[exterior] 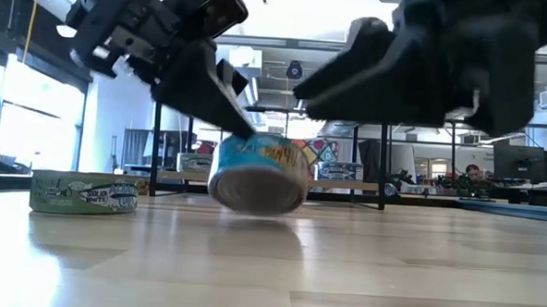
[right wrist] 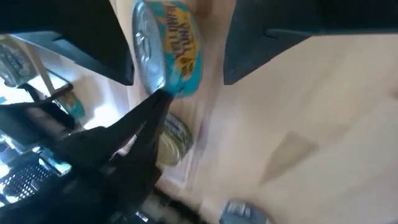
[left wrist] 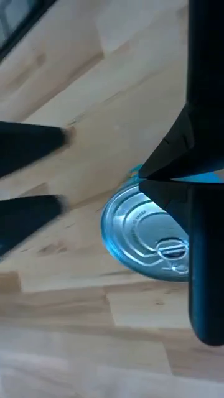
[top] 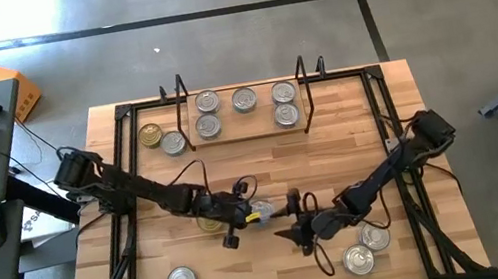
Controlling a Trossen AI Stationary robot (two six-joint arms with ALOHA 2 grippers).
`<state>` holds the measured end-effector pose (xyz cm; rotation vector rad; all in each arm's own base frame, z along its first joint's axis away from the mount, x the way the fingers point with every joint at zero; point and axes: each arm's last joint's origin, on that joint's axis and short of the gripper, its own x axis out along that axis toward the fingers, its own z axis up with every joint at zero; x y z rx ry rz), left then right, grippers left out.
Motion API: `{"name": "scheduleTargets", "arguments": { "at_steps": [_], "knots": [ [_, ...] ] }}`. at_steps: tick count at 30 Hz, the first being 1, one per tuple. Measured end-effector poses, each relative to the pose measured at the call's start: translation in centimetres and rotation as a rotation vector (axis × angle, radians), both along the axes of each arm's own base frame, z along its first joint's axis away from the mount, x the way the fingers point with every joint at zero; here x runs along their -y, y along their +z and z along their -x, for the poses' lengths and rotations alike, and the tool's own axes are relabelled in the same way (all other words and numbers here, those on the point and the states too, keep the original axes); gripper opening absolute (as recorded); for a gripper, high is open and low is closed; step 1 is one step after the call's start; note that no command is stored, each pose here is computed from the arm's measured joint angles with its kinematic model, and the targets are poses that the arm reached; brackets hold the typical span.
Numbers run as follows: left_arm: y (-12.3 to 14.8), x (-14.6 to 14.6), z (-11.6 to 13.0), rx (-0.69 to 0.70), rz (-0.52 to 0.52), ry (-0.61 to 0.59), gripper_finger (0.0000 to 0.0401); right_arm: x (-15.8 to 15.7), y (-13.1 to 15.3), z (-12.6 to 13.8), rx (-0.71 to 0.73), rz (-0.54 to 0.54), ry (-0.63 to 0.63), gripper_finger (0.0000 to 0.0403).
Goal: Stack canned seafood by type on shelf
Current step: Put the yellow blue tuna can on the shelf aligned with the other yellow blue tuna can
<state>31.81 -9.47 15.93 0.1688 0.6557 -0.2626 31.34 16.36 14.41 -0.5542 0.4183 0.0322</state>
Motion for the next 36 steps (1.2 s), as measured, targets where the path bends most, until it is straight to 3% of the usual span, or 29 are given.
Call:
{"name": "scheduleTargets", "arguments": {
  "at_steps": [4,14,16,22,23,31,36],
  "knots": [
    [0.5,0.0,0.1,0.015,0.004,0.007,0.0,0.2,-1.2,-0.3,-0.029,0.058,0.001,0.0247],
    [0.7,0.0,0.0,0.03,0.011,0.009,0.0,-0.8,-2.6,-3.4,-0.08,0.27,-0.131,0.0241],
    [0.7,0.0,0.0,0.03,0.013,0.011,0.0,-0.9,-2.5,-3.7,-0.108,0.28,-0.158,0.0224],
    [0.6,0.2,0.2,0.016,0.021,0.026,0.0,-1.1,-2.5,-3.7,-0.158,0.183,-0.207,0.012],
    [0.6,0.3,0.2,0.013,0.016,0.031,0.0,-1.2,-2.5,-3.6,-0.156,0.168,-0.212,0.0117],
    [1.2,-0.5,2.6,-0.218,-0.117,0.202,0.0001,-2.3,-1.3,-3.8,-0.124,0.098,-0.286,0.0117],
    [3.1,-0.9,6.2,-0.27,-0.249,0.402,0.0001,0.4,1.3,-5.9,-0.15,0.226,-0.456,0.0117]
  ]
}}
